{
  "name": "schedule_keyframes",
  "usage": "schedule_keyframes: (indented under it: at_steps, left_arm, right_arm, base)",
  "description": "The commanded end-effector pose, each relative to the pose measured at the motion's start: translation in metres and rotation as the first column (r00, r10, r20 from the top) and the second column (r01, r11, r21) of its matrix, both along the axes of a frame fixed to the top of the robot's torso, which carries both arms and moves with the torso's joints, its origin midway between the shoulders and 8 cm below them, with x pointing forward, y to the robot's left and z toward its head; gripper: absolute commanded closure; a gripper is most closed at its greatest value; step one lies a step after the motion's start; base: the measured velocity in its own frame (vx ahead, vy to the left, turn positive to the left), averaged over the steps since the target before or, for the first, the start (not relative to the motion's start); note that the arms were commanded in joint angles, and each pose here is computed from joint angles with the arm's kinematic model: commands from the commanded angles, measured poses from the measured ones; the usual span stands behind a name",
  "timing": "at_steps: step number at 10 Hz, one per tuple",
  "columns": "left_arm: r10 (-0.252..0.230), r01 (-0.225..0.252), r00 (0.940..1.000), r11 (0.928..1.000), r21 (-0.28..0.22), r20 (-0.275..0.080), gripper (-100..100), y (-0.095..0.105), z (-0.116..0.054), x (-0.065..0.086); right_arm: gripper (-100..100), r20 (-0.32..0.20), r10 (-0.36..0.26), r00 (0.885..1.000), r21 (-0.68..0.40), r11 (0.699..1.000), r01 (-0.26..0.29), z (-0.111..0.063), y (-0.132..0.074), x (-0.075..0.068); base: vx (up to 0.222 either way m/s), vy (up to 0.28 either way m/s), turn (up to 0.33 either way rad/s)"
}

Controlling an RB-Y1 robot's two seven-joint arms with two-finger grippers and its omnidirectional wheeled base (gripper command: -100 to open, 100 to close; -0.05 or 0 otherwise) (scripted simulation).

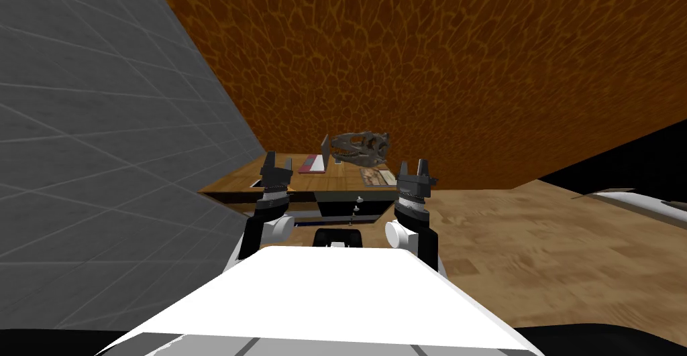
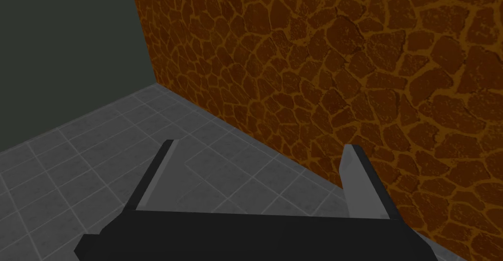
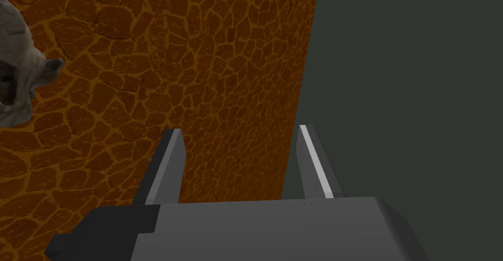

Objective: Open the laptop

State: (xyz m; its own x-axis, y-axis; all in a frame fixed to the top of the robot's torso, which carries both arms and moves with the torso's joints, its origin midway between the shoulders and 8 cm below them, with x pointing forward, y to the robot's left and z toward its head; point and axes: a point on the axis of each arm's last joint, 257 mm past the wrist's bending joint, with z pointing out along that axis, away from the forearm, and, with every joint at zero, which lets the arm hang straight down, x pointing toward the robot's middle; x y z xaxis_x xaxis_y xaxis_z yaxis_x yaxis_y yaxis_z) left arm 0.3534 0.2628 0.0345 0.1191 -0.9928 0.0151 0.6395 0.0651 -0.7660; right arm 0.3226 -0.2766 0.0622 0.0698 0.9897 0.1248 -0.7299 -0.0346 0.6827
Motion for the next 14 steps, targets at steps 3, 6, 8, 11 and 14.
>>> schedule_keyframes:
  at_steps: [3, 6, 8, 11, 14]
  left_arm:
    - [0.0, 0.0, 1.0, 1.0, 0.0, 0.0, 0, 0.0, 0.0, 0.0]
    - [-0.045, 0.045, 0.9986, 0.9984, 0.032, -0.029, -100, -0.009, -0.006, 0.011]
    - [-0.087, 0.09, 0.9941, 0.9951, 0.042, -0.064, -100, -0.016, -0.013, 0.025]
    - [-0.155, 0.158, 0.9797, 0.9872, 0.018, -0.128, -100, -0.028, -0.025, 0.056]
    - [-0.203, 0.203, 0.9633, 0.9791, -0.018, -0.176, -100, -0.036, -0.032, 0.08]
  right_arm:
    - [0, 0.0, 0.0, 1.0, 0.0, 1.0, 0.0, 0.0, 0.0, 0.0]
    - [0, 0.0, 0.0, 1.0, 0.0, 1.0, 0.0, 0.0, 0.0, 0.0]
    - [0, -0.001, 0.0, 1.0, 0.0, 1.0, 0.0, 0.0, 0.0, 0.0]
    - [0, -0.001, 0.0, 1.0, 0.0, 1.0, 0.0, 0.0, 0.0, 0.0]
    - [0, -0.001, 0.0, 1.0, 0.0, 1.0, 0.0, 0.0, 0.0, 0.0]
  base:
    - [0.0, 0.0, 0.0]
    - [-0.003, -0.012, 0.018]
    - [-0.019, -0.043, 0.044]
    - [-0.021, -0.068, 0.062]
    - [-0.018, -0.063, 0.064]
